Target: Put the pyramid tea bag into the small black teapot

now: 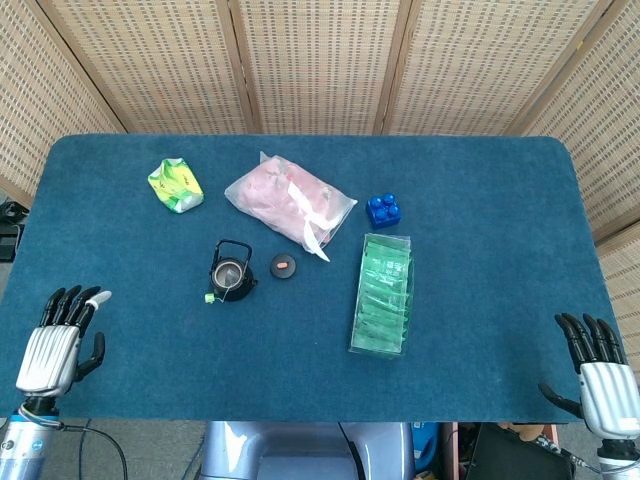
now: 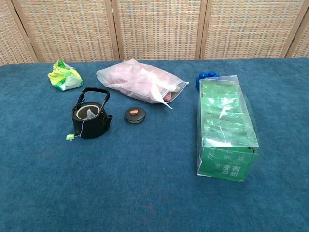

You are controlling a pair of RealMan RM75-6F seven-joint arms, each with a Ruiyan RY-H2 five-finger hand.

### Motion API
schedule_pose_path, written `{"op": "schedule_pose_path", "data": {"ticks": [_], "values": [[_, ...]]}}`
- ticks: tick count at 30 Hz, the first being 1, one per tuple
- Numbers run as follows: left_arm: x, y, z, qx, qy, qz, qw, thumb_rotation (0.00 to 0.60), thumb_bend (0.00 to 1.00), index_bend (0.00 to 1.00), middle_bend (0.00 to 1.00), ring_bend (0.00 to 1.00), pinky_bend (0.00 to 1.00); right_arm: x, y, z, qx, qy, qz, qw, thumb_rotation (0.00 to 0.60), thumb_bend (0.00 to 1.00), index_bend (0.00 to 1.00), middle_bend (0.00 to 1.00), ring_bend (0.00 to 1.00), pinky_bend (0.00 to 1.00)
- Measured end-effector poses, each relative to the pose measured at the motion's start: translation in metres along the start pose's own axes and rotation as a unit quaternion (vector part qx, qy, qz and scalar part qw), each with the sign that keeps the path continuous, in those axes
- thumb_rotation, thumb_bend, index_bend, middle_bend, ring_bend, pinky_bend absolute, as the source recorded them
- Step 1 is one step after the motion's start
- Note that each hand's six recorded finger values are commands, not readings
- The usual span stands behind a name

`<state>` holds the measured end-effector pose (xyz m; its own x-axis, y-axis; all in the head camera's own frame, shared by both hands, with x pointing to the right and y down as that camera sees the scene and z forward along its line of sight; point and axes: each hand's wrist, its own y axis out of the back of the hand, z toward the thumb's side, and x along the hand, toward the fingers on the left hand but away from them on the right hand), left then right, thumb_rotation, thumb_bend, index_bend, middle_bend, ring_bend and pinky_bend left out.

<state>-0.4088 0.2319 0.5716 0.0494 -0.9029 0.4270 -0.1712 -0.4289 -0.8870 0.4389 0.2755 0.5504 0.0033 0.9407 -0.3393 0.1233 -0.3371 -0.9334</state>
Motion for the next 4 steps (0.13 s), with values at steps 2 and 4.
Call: {"op": "schedule_pose_path", "data": {"ticks": [2,4], "values": [[-0.0029,0.0006,-0.0006,0.0,0.0,0.002,1.0,0.6,0.62,0.17,0.14,0.06,0.0,-0.0003,0.0001,0.0008,0.001,0.001,0.0,1.0,0.6,0.12,0.11,0.2,0.03,0.1],[-0.0042,0.001,-0.0005,-0.001,0.0,0.003,1.0,0.6,0.62,0.17,0.14,0.06,0.0,-0.0003,0.0001,0.0012,0.0,0.001,-0.001,1.0,0.6,0.12,0.11,0.2,0.03,0.1]]}}
